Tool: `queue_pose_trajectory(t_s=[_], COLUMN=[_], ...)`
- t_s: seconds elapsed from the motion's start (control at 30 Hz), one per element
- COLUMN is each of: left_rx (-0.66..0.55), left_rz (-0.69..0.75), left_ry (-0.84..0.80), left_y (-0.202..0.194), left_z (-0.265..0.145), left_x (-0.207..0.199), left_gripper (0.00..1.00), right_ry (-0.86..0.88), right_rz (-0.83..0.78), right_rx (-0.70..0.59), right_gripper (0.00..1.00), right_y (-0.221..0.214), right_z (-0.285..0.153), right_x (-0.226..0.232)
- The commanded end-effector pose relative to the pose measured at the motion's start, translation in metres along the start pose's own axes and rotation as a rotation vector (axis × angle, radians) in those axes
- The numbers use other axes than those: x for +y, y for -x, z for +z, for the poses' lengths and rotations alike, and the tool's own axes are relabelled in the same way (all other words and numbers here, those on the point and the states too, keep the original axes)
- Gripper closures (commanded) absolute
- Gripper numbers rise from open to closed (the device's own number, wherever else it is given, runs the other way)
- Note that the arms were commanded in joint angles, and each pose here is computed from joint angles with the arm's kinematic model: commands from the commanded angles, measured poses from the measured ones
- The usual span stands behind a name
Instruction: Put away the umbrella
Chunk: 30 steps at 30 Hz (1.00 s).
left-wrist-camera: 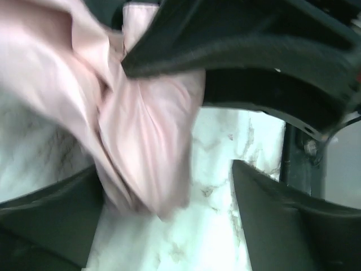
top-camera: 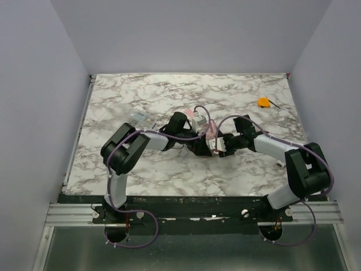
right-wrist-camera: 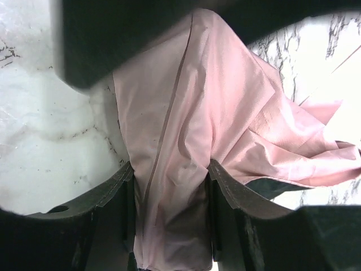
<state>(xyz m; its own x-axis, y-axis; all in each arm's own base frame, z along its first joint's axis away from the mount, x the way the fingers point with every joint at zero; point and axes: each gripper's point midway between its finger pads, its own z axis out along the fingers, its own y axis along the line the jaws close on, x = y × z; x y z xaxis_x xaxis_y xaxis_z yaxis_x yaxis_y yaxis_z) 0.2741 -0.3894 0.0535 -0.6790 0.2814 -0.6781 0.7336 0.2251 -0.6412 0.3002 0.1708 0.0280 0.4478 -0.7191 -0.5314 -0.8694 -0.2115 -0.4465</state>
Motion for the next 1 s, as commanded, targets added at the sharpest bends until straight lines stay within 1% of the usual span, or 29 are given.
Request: queue_pose_trajectory(t_s=[0.0,0.1,0.13,0.23,0.3,0.37,0.43,0.5,0.57,0.63,0.67,0.77,0.9,0.97], left_rx=[-0.179,-0.296,-0.345,-0.459,-0.503,-0.499,-0.518,-0.533,-0.486,-0.392,-0.321,-0.183,-0.100,-0.055], left_rz=[0.018,0.150,0.192,0.286,0.308,0.356,0.468,0.611,0.689,0.775,0.818,0.927,1.016,1.057], left_ry=[0.116,0.198,0.224,0.242,0.217,0.111,0.037,0.057,0.106,0.180,0.207,0.297,0.407,0.419], left_y=[0.015,0.014,0.017,0.010,0.005,-0.002,-0.008,-0.015,-0.023,-0.030,-0.036,-0.037,-0.028,-0.026], left_z=[-0.038,-0.065,-0.075,-0.096,-0.103,-0.103,-0.103,-0.101,-0.093,-0.079,-0.070,-0.056,-0.050,-0.043], left_x=[-0.007,-0.012,-0.015,-0.026,-0.031,-0.045,-0.063,-0.072,-0.070,-0.064,-0.061,-0.050,-0.033,-0.028], left_gripper=[0.02,0.02,0.01,0.01,0.01,0.02,0.02,0.02,0.02,0.02,0.02,0.02,0.01,0.02], right_ry=[0.332,0.420,0.449,0.571,0.642,0.689,0.726,0.763,0.789,0.808,0.817,0.840,0.853,0.859], right_rz=[0.300,0.341,0.368,0.442,0.492,0.528,0.562,0.588,0.611,0.635,0.640,0.657,0.671,0.676], right_rx=[0.194,0.178,0.175,0.143,0.119,0.106,0.100,0.096,0.100,0.117,0.121,0.128,0.119,0.109], right_gripper=[0.73,0.79,0.80,0.83,0.84,0.84,0.84,0.84,0.84,0.84,0.84,0.84,0.85,0.85], right_y=[-0.036,-0.029,-0.027,-0.015,-0.007,-0.002,0.000,0.001,0.000,-0.002,-0.003,-0.004,-0.001,0.001], right_z=[-0.014,-0.018,-0.019,-0.026,-0.028,-0.029,-0.029,-0.029,-0.028,-0.027,-0.027,-0.026,-0.026,-0.026], right_x=[0.098,0.111,0.115,0.127,0.131,0.132,0.134,0.138,0.141,0.144,0.145,0.147,0.144,0.142])
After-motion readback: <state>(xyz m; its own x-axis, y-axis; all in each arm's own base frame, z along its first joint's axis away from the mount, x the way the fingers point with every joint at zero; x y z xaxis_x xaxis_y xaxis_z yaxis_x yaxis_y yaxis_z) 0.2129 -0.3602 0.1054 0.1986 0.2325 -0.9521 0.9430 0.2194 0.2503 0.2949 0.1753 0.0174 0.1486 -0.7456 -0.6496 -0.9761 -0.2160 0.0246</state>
